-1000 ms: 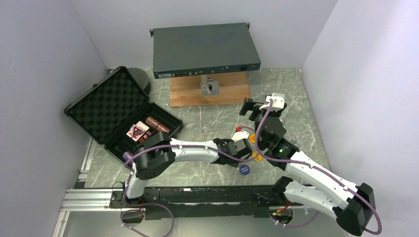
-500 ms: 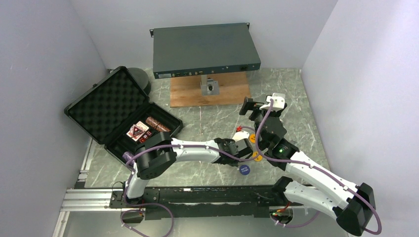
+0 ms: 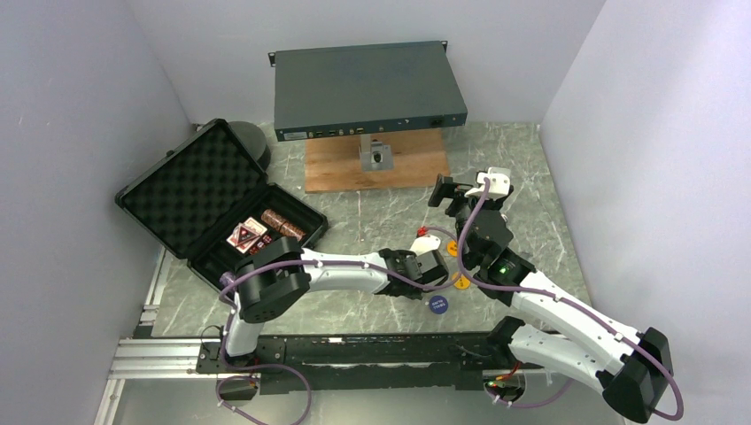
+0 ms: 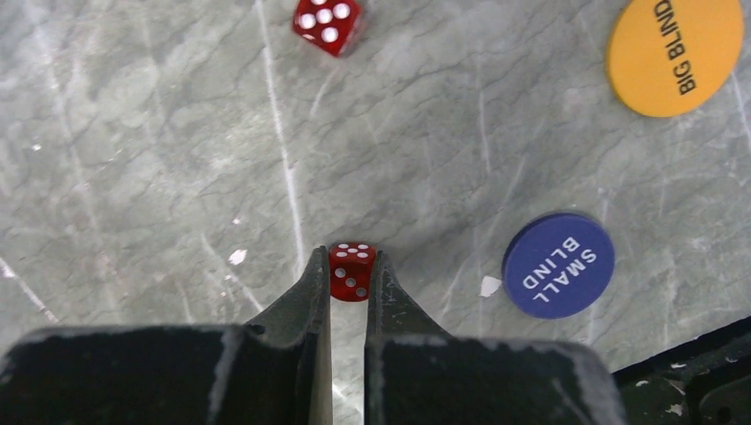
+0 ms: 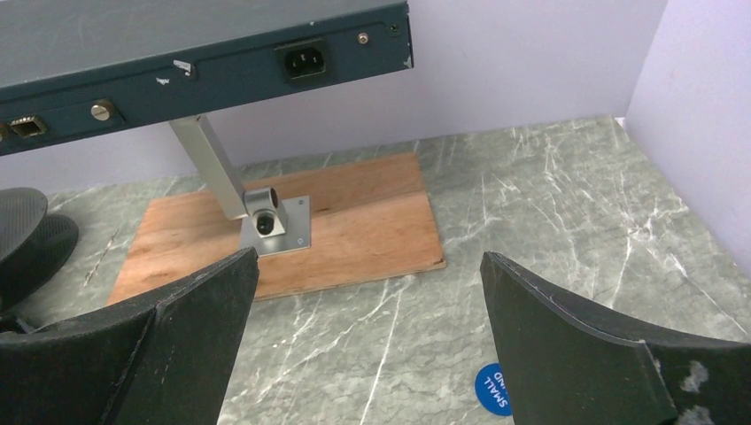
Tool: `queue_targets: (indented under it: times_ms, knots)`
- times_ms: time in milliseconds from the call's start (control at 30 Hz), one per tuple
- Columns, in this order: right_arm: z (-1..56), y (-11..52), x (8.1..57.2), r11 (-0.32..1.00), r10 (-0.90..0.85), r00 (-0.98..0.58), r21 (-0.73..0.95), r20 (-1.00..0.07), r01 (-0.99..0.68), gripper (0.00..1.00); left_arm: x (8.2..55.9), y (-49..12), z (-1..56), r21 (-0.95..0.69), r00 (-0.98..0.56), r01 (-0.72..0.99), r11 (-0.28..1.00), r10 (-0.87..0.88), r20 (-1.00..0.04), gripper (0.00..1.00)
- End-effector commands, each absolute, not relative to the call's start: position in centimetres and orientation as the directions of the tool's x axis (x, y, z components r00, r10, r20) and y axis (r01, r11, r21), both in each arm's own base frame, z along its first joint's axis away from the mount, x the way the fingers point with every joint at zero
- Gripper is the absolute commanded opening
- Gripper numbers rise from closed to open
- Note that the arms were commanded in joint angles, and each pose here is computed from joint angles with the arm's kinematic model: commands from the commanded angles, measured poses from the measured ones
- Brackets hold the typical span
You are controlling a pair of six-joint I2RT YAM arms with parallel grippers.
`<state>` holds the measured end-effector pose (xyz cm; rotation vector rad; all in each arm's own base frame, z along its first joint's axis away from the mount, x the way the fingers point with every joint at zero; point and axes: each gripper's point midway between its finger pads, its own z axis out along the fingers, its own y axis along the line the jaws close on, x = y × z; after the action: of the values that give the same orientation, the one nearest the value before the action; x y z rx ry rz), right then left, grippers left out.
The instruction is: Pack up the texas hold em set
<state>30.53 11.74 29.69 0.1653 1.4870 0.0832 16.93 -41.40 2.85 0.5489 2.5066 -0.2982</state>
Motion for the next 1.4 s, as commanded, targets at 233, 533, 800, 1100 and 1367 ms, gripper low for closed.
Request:
queue_targets:
  times_ms: [233, 533, 800, 1100, 1367]
  knots:
    - [30.8, 11.8, 30.4, 0.976, 0.209, 0.126, 0.214, -0.97, 0.027, 1.0, 17.8, -40.0, 6.7, -0.129, -0.718, 0.404, 0.906, 0.226, -0.658, 0.0]
    - [30.7, 11.8, 30.4, 0.977, 0.206, 0.124, 0.211, -0.971, 0.027, 1.0, 18.4, -38.1, 8.1, -0.103, -0.693, 0.366, 0.925, 0.197, -0.693, 0.0]
    - [30.4, 12.1, 30.6, 0.978, 0.202, 0.117, 0.206, -0.972, 0.023, 1.0, 19.2, -34.1, 10.4, -0.044, -0.673, 0.25, 0.967, 0.141, -0.726, 0.0]
    - [30.3, 12.2, 30.6, 0.979, 0.198, 0.113, 0.202, -0.974, 0.024, 1.0, 20.1, -29.4, 12.8, -0.012, -0.661, 0.157, 0.988, 0.096, -0.744, 0.0]
    - [30.3, 11.9, 30.7, 0.98, 0.191, 0.117, 0.197, -0.975, 0.035, 1.0, 21.0, -25.1, 14.2, 0.006, -0.661, 0.073, 0.997, 0.053, -0.748, 0.0]
